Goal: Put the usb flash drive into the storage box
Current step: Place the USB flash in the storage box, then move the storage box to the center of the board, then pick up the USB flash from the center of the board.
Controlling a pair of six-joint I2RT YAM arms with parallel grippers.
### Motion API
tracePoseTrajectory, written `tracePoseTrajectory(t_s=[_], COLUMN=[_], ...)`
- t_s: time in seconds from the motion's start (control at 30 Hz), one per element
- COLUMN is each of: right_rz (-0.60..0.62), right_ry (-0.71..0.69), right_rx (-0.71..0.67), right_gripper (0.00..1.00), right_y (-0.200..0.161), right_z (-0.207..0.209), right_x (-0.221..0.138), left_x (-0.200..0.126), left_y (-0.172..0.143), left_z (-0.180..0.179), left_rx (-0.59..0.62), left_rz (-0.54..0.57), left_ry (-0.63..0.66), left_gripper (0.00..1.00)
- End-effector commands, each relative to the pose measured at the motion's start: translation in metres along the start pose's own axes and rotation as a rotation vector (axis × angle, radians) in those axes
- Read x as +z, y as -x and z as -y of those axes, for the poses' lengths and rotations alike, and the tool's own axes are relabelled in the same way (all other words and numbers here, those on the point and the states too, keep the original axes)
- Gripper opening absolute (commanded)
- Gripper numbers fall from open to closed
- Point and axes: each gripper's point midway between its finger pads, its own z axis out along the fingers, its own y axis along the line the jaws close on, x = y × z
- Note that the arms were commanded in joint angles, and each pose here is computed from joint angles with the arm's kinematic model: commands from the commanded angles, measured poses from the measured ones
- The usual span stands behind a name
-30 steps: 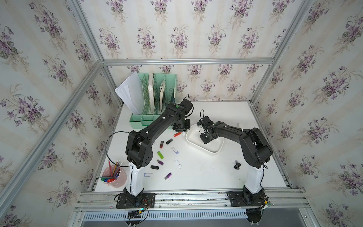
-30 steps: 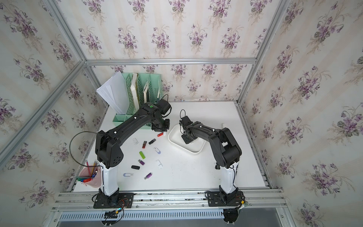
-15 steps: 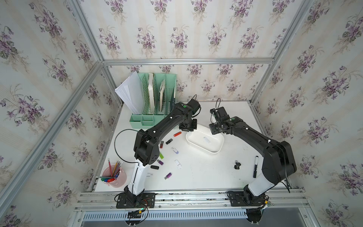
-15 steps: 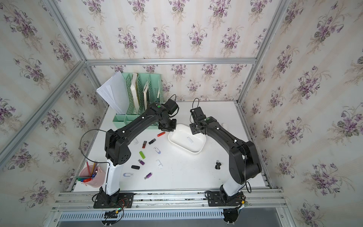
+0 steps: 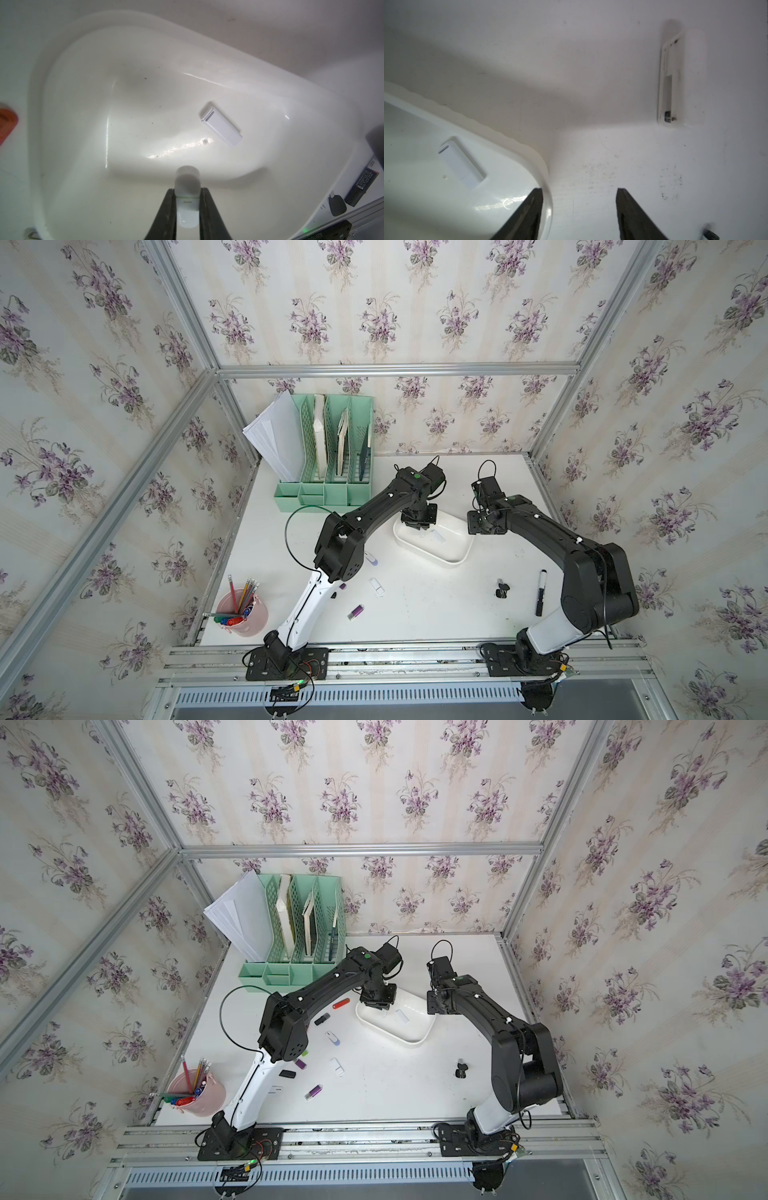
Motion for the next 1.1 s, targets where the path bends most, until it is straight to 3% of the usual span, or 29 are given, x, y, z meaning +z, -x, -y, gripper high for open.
tracePoseTrajectory(t_s=[0.0,0.57,0.9,1.07], right_rz=[-0.014,-0.116,-0.127,-0.125], right_ry=[-0.001,0.038,0.09,0.134], right_rx=[0.057,0.097,0.097,0.078], right_gripper=[0.62,0.64,0.64,0.63], right_y=[-0.005,-0.048,-0.06,-0.067], right_z=[0.007,0.011,0.003,-0.006], right_x=[-0.001,0.011,0.013,0.012], left_x=[0.008,0.047,0.049,0.015], left_y=[0.002,0.006,0.004,0.013], left_z=[0.003,-0.005,-0.005,0.0], left_rx=[0.012,0.021,0.026,0.042], left_rz=[-0.004,-0.033,-0.038,0.023], left_ry=[-0.01,0.036,0.038,0.021], left_gripper=[0.13,0.2,0.45,0.53])
